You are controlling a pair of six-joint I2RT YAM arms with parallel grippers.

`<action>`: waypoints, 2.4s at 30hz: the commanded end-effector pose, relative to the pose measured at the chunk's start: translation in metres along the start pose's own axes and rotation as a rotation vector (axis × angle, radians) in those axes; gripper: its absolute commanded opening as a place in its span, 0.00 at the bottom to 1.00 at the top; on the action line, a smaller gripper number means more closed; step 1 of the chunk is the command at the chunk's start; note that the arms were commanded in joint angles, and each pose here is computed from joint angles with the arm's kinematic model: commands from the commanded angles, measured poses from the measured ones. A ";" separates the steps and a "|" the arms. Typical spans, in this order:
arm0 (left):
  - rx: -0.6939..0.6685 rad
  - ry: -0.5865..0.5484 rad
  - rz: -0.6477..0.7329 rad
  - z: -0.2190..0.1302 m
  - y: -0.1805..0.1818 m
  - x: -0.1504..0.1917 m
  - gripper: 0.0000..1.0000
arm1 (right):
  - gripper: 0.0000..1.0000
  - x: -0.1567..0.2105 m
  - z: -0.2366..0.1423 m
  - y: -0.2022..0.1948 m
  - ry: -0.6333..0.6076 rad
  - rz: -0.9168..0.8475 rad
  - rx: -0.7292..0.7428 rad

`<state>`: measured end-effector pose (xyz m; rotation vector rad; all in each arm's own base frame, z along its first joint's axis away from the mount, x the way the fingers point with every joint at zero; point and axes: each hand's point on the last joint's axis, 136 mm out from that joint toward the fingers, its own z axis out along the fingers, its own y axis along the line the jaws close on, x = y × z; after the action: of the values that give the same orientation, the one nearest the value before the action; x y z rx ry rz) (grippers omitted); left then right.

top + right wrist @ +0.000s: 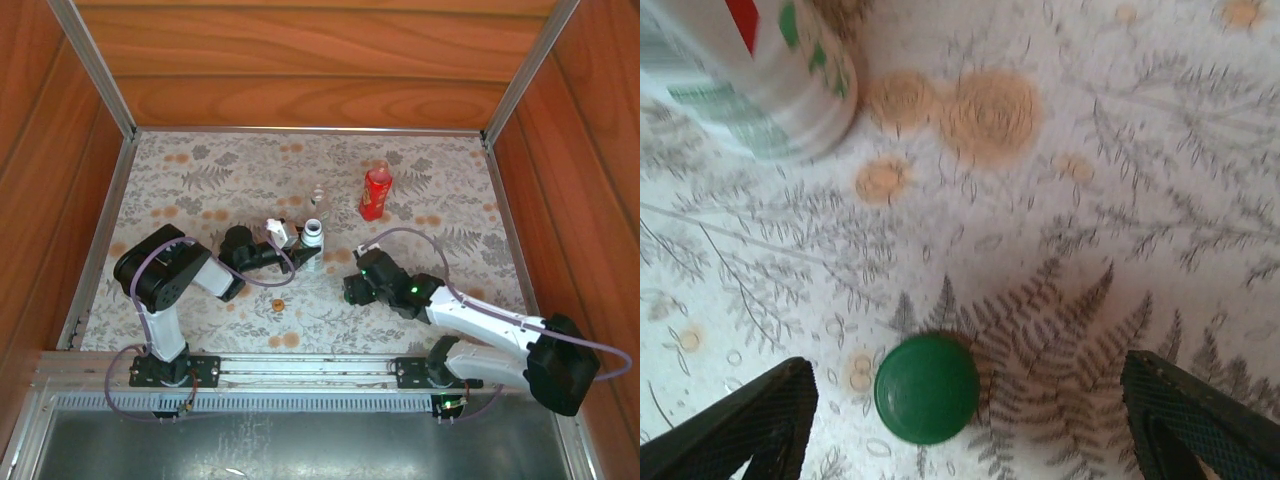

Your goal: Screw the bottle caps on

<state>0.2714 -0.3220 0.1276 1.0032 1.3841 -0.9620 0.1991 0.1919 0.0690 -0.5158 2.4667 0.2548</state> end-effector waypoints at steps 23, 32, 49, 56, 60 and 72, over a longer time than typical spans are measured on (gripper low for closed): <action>-0.005 0.004 0.023 -0.001 -0.001 0.005 0.56 | 0.59 0.020 0.035 0.016 0.117 0.033 0.086; -0.003 0.006 0.022 0.000 -0.001 0.006 0.56 | 0.54 0.029 0.044 0.019 0.153 0.029 0.074; 0.000 0.006 0.022 0.000 -0.002 0.006 0.56 | 0.53 0.040 0.044 0.018 0.178 0.034 0.065; -0.001 0.006 0.023 0.000 -0.002 0.006 0.56 | 0.52 0.045 0.042 0.016 0.187 0.046 0.058; 0.000 0.005 0.024 0.000 -0.001 0.006 0.56 | 0.48 0.046 0.041 0.016 0.188 0.045 0.057; 0.001 0.008 0.023 0.000 -0.002 0.007 0.56 | 0.46 0.030 0.026 0.017 0.166 0.034 0.064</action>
<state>0.2715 -0.3210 0.1275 1.0089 1.3727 -0.9432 0.1833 0.2058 0.0196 -0.4881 2.6428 0.1621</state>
